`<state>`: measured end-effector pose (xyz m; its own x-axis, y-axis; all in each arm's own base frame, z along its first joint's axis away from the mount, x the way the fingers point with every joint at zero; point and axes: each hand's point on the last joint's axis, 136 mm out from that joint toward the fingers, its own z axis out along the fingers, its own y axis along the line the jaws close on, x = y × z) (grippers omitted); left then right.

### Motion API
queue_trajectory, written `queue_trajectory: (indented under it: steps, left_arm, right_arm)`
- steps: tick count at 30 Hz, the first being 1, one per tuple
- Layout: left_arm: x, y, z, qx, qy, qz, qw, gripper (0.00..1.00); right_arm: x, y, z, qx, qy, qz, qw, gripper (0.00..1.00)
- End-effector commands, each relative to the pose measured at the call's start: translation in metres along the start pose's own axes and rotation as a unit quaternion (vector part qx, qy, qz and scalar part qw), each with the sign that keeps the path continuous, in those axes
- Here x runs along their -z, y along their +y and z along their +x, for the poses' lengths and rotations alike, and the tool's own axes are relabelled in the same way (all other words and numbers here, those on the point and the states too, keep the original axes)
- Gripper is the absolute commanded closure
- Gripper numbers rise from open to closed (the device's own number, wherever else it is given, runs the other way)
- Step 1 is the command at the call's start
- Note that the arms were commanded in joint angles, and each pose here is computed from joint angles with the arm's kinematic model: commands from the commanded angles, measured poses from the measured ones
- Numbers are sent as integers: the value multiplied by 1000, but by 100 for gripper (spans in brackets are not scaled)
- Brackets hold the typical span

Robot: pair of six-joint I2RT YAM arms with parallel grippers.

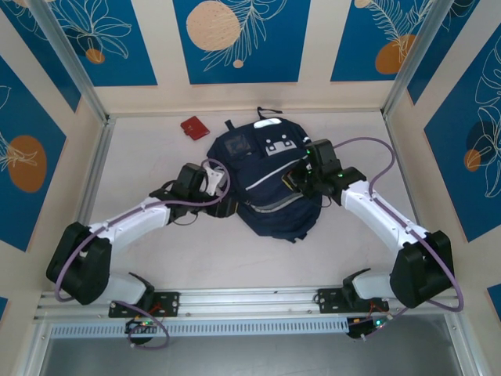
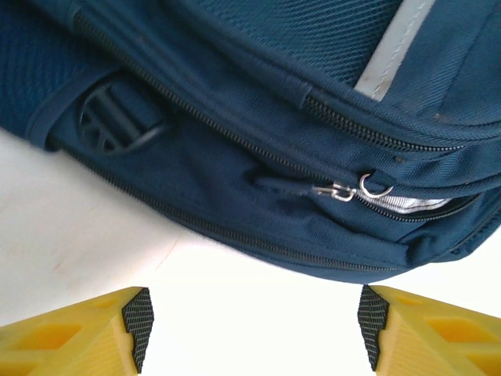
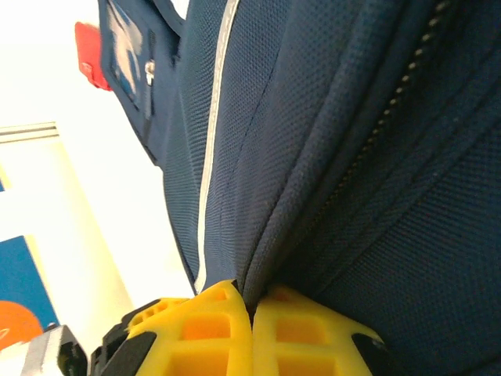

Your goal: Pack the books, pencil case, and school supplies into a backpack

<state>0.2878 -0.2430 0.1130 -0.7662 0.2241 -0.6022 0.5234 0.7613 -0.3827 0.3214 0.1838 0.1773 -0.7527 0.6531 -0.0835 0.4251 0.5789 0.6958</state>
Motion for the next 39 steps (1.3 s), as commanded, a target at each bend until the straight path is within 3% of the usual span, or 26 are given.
queue_trajectory:
  steps: [1,10,21,30,39]
  left_arm:
    - [-4,-25,-19,-49,-23,63,997,31]
    - [-29,-54,-18,-96,-3,128,987,35]
    - [-54,-65,-27,-90,1,178,980,37]
    - [-47,-68,-10,-106,13,197,975,64]
    - [-41,-66,-5,-105,3,189,976,86]
  right_arm:
    - [15,26,-4,17,3,-62,998,100]
    - [18,34,-8,8,14,-87,996,100]
    - [14,19,-4,-3,27,-79,997,100]
    - [11,9,-1,-9,29,-67,997,100]
    - [9,7,0,-10,32,-64,997,100]
